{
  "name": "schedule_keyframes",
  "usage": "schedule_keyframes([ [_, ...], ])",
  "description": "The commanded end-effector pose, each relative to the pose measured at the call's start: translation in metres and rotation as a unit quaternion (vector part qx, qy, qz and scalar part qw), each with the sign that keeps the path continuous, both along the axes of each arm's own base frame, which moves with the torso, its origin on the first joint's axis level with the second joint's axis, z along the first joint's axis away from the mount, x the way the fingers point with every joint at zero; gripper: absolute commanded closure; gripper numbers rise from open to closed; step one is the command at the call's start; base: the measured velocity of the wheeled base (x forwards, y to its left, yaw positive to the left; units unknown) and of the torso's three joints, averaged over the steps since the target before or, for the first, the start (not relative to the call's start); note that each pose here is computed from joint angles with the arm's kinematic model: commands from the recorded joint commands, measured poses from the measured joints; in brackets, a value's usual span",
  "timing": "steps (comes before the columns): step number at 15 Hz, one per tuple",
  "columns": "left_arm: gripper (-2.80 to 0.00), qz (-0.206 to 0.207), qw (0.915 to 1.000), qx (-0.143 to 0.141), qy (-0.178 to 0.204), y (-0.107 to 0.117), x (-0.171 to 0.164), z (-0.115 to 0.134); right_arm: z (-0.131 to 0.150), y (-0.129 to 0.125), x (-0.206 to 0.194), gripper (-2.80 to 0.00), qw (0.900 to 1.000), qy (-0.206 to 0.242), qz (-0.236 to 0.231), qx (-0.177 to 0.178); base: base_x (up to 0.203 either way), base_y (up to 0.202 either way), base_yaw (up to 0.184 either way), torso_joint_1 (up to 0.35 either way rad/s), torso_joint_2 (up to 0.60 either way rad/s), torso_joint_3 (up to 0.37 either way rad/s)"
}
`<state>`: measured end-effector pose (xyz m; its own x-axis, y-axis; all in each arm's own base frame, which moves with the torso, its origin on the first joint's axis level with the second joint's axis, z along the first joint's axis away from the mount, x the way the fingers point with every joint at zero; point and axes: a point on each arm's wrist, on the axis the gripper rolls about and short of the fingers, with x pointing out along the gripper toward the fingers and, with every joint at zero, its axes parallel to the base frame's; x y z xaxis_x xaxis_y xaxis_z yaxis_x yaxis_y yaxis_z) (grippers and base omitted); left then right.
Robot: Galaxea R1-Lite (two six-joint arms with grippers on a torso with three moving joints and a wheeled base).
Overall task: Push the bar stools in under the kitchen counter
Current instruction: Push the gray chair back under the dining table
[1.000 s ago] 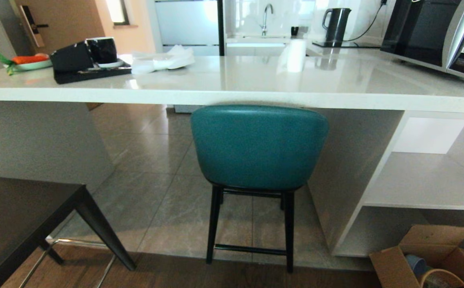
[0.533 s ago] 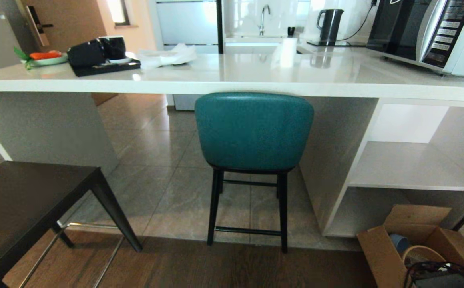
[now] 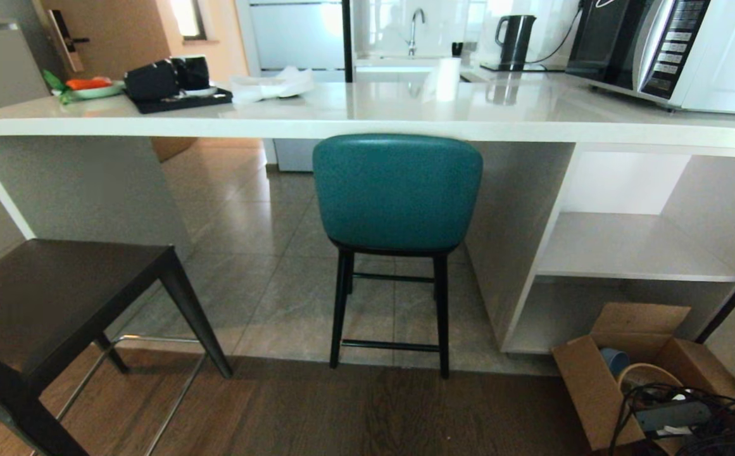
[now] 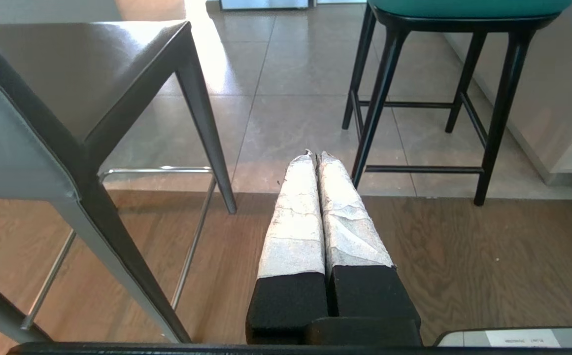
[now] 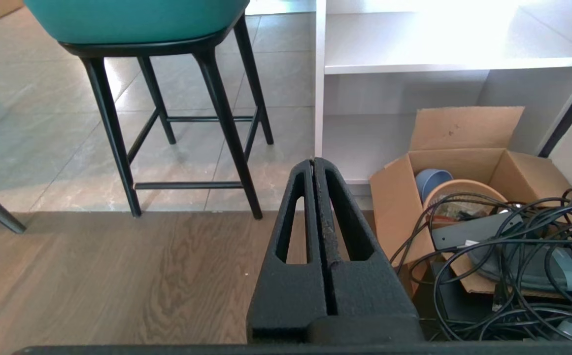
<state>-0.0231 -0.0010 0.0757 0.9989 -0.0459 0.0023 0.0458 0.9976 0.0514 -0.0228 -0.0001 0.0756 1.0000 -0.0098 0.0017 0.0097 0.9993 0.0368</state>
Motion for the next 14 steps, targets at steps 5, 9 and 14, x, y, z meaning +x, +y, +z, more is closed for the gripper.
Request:
schedule_keyframes([
  [5, 0.0, 0.0, 1.0, 0.0, 0.001, 0.0, 0.0001, 0.0, 0.0001, 0.0, 0.0001, 0.0, 1.0, 0.001, 0.001, 0.0, 0.001, 0.0, -0.013, 0.001, 0.0, 0.0],
  [9, 0.0, 0.0, 1.0, 0.0, 0.001, 0.0, 0.0002, 0.0, 0.0001, 0.0, 0.0001, 0.0, 1.0, 0.001, 0.001, 0.0, 0.003, 0.006, -0.127, 0.001, 0.0, 0.002],
  [14, 0.0, 0.0, 1.0, -0.005, 0.001, 0.0, 0.0002, 0.0, 0.0001, 0.0, 0.0001, 0.0, 1.0, 0.001, 0.001, 0.0, 0.002, 0.002, -0.019, 0.001, 0.0, 0.0],
])
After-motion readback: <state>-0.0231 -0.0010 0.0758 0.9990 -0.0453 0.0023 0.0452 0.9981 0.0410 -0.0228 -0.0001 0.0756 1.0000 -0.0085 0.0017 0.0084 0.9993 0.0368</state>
